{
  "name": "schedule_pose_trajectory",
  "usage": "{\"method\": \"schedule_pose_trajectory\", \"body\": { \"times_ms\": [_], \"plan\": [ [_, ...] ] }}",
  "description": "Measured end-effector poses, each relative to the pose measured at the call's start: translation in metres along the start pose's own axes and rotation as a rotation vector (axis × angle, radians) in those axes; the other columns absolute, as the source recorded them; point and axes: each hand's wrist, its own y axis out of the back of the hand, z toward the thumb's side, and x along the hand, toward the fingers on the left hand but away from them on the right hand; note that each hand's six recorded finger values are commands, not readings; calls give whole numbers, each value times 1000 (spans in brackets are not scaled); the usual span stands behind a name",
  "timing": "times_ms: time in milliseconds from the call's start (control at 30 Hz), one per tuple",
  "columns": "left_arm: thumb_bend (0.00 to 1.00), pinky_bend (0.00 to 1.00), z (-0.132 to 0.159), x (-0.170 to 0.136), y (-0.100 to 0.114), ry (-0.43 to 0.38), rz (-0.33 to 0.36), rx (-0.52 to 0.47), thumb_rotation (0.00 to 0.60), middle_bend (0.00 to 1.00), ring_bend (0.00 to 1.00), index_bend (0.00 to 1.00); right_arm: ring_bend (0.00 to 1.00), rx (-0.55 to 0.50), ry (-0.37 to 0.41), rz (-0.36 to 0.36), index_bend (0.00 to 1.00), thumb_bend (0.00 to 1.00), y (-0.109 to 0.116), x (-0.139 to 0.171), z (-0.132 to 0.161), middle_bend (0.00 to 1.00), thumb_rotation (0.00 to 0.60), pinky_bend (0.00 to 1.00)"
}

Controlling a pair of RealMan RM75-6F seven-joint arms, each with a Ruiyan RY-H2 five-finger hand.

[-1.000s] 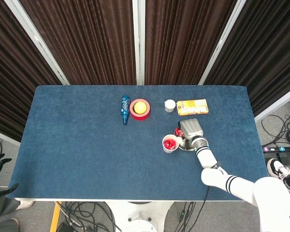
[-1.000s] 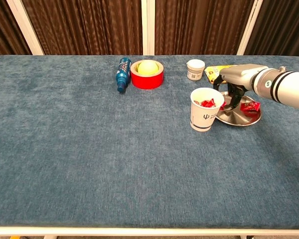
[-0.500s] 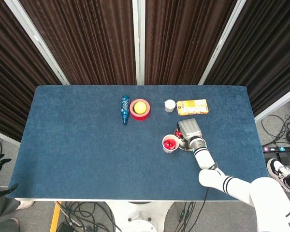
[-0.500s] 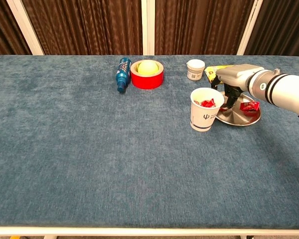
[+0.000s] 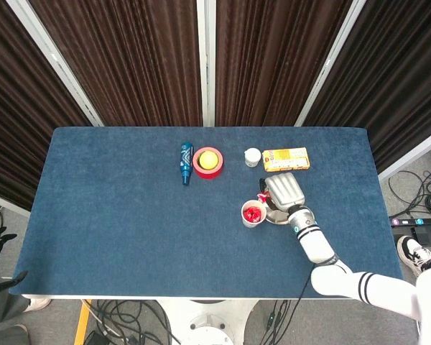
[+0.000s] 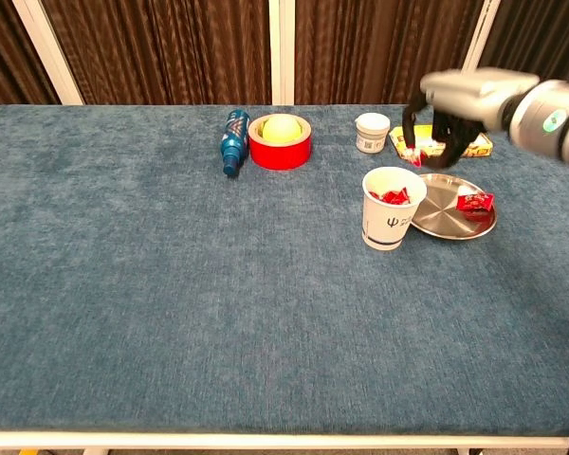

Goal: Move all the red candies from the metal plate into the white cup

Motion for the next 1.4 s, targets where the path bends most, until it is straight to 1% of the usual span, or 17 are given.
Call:
{"method": "schedule_pose_trajectory", "body": {
  "times_ms": [100,167,200,267,367,400,433,500,600,667,767,833,967,1100,1200,1300,1400],
  "plan": [
    [0,177,1,-1,0,-2,1,0,600,238,142,301,988,-21,64,-35,587,359,22,17,13,1000,600,1000],
    [0,177,1,-1,0,0,1,0,600,238,142,301,988,-11,97,-42,579,359,29,23,18,1000,600,1000],
    [0,177,1,-1,0,0,0,1,600,238,142,301,988,-5,111,-37,571,359,29,25,21,1000,600,1000],
    [0,177,0,-2,0,1,-3,2,600,238,142,301,987,-1,123,-16,548,357,22,25,25,1000,600,1000],
    [0,177,-1,-2,-1,4,-7,2,600,238,142,301,987,21,135,24,461,347,7,24,30,1000,600,1000],
    [0,177,-1,-2,-1,5,-8,2,600,238,142,301,987,38,138,35,418,330,2,23,30,1000,600,1000],
    [0,177,-1,-2,-2,5,-9,2,600,238,142,301,987,48,141,46,396,311,-1,23,31,1000,600,1000],
    [0,177,-1,-2,-2,6,-9,0,600,238,142,301,987,51,142,59,344,244,-5,22,33,1000,600,1000],
    [0,177,-2,-2,-3,7,-10,0,600,238,142,300,987,48,135,41,303,156,-2,21,31,1000,600,1000],
    [0,177,-1,-2,-2,6,-7,0,600,238,142,300,987,41,126,25,294,129,2,22,27,1000,600,1000],
    [0,177,-1,-1,-1,4,-2,-1,600,238,142,300,987,36,97,-7,292,123,10,25,15,1000,600,1000],
    [0,177,0,-1,-1,1,-3,0,600,238,142,300,987,38,61,-24,293,124,16,28,0,1000,600,1000],
    [0,177,2,0,-2,-6,-4,-1,600,238,142,300,986,60,-23,-17,324,123,16,33,-34,1000,600,1000],
    [0,177,5,1,-3,-13,-9,-1,600,238,142,300,987,87,-111,19,365,123,6,35,-66,1000,600,1000],
    [0,177,6,2,-4,-14,-12,0,600,238,142,300,987,103,-155,54,379,123,-5,33,-84,1000,600,1000],
    [0,177,6,2,-4,-14,-15,1,600,238,142,301,987,124,-188,91,384,123,-18,30,-96,1000,600,1000],
    [0,177,6,3,-5,-14,-19,3,600,238,142,300,987,133,-208,130,394,123,-35,24,-101,1000,600,1000]
  ]
}}
